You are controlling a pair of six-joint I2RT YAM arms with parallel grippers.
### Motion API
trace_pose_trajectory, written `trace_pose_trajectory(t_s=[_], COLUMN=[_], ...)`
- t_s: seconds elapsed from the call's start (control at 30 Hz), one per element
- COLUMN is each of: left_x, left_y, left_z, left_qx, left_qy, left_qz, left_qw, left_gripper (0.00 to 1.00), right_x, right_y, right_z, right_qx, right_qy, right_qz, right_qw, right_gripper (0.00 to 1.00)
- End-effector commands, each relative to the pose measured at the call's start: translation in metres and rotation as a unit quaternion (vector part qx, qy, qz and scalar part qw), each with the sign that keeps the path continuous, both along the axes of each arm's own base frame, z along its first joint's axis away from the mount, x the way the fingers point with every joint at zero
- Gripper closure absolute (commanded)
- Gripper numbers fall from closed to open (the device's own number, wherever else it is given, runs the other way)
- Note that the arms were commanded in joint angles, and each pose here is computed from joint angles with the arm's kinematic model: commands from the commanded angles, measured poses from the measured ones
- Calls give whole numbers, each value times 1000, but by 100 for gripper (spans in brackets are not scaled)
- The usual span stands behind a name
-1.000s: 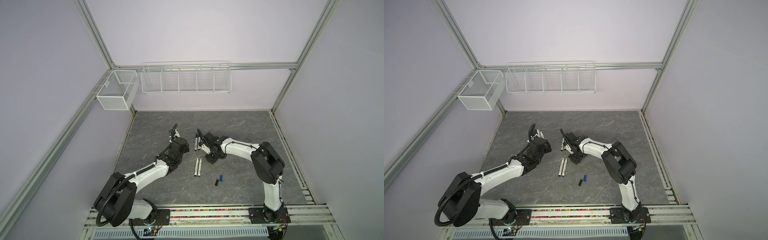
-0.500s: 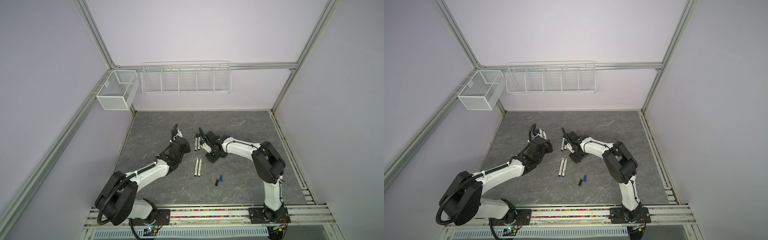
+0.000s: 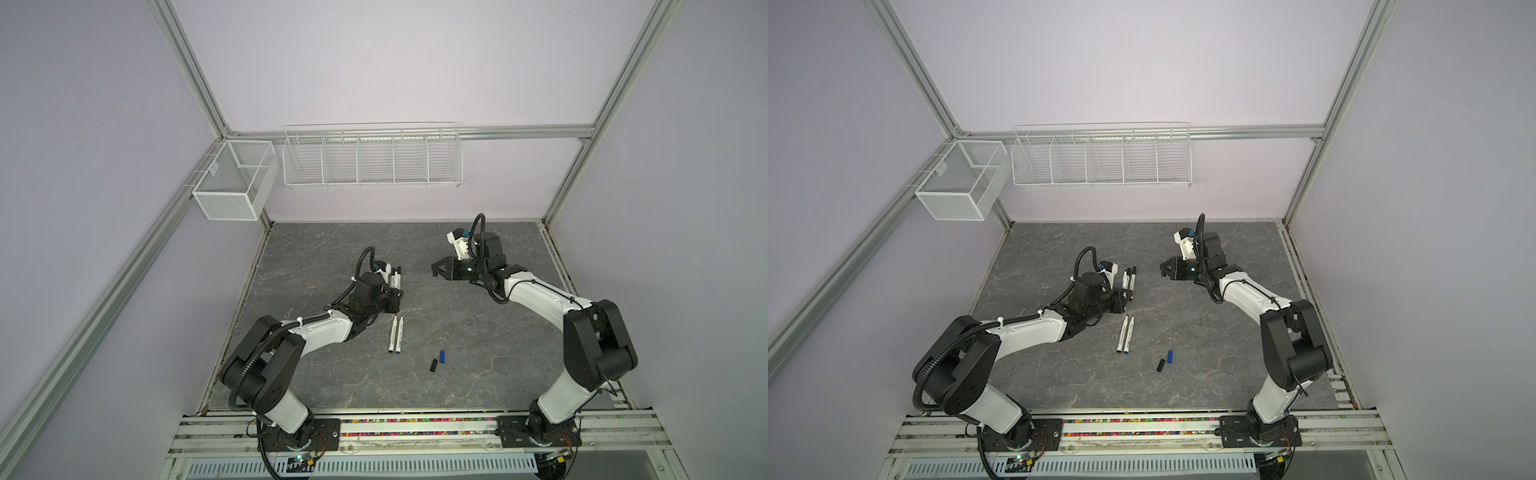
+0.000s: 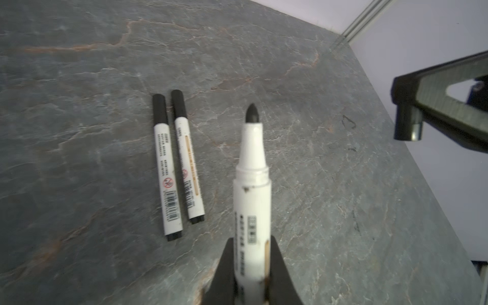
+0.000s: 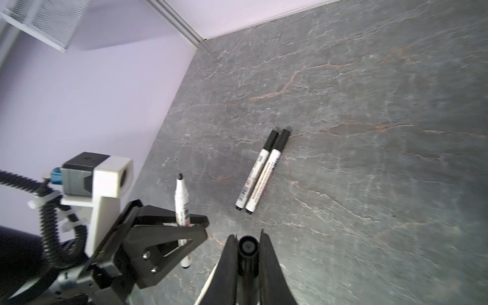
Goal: Insert the pens into the pen caps
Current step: 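Lift the black cap with the right gripper up toward the held marker tip, then lower the black cap onto the white marker tip held by the left gripper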
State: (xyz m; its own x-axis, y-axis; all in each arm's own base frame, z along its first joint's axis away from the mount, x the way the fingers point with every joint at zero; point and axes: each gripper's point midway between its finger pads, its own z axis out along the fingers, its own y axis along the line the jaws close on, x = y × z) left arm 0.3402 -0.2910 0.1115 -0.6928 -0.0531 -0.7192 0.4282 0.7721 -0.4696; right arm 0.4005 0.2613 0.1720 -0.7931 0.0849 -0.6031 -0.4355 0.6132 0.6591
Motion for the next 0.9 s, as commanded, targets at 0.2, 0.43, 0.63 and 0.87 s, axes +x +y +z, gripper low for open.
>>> trace_pose_trajectory(t_s=[0.2, 0.43, 0.63, 0.87], left_x=[-10, -19, -23, -24], left_y=[-42, -61, -70, -68], left_z=[21, 21, 19, 19], left_qx=[-8, 16, 24, 26], left_qy=[-25, -28, -26, -28], left_qz=[-87, -125, -145, -144], left_qw=[996, 992, 989, 989], left_gripper=[100, 100, 100, 100], right_x=[-1, 3, 5, 12], right_y=[24, 26, 23, 21], right_z=[28, 27, 28, 32], right_qx=[102, 105, 99, 96], right_qy=[-8, -10, -19, -27], right_qz=[39, 40, 32, 23], right_qw=[994, 994, 994, 995], right_gripper=[85, 84, 83, 83])
